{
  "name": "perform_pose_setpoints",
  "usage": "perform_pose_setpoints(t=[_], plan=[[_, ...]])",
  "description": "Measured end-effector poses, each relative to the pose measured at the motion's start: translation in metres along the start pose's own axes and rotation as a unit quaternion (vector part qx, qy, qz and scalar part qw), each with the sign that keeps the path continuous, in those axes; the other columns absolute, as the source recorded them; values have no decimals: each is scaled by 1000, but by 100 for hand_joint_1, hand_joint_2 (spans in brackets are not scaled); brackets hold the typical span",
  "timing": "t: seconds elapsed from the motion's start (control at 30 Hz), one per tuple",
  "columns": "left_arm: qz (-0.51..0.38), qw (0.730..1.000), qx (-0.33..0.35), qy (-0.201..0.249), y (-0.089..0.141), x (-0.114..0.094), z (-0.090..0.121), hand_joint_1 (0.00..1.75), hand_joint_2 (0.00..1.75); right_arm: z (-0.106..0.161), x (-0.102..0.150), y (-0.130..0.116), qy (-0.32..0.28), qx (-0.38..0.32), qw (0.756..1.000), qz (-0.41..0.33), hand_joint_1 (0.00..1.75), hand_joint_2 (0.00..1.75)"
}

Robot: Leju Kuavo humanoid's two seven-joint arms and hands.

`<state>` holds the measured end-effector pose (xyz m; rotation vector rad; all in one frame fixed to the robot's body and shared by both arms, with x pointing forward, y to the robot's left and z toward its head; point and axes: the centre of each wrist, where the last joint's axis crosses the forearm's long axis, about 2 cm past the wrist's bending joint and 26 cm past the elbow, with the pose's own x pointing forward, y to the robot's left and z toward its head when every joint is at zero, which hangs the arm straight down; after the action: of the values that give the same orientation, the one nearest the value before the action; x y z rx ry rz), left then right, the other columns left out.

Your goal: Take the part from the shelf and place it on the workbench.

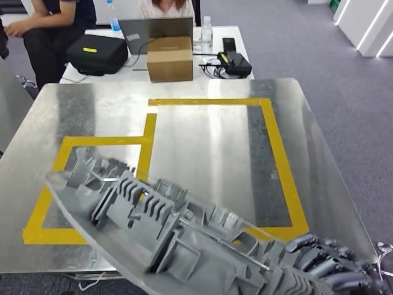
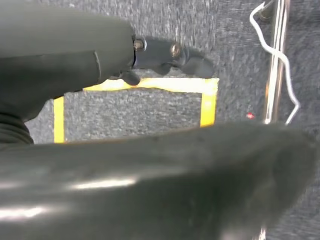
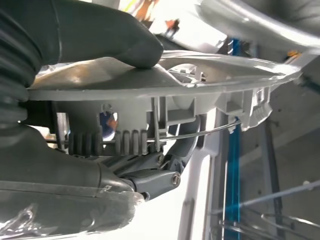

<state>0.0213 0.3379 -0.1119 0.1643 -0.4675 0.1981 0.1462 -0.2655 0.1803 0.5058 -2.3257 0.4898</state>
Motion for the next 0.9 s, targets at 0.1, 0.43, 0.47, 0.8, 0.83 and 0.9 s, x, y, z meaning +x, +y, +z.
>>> perform_pose_setpoints(t=[0.1, 0.43, 0.47, 0.8, 0.83, 0.9], plan=[[2, 1000, -3, -7, -2, 5, -2, 0, 0, -6, 0, -14, -13, -4, 999, 40, 175, 175], [-7, 1000, -14, -18, 0, 10, -4, 0, 0, -45, 30, -119, -59, -14, 966, 253, 175, 175], [-9, 1000, -16, -20, 0, 10, -4, 0, 0, -46, 36, -128, -59, -18, 958, 279, 175, 175], [-21, 996, -37, -74, 2, 7, -3, 0, 0, -10, 71, -169, -19, -59, 909, 413, 175, 175], [-24, 996, -36, -75, 2, 7, -3, 0, 0, -8, 73, -170, -14, -61, 907, 416, 175, 175], [-28, 996, -35, -78, 2, 7, -3, 0, 0, -5, 75, -173, -8, -63, 906, 420, 175, 175]])
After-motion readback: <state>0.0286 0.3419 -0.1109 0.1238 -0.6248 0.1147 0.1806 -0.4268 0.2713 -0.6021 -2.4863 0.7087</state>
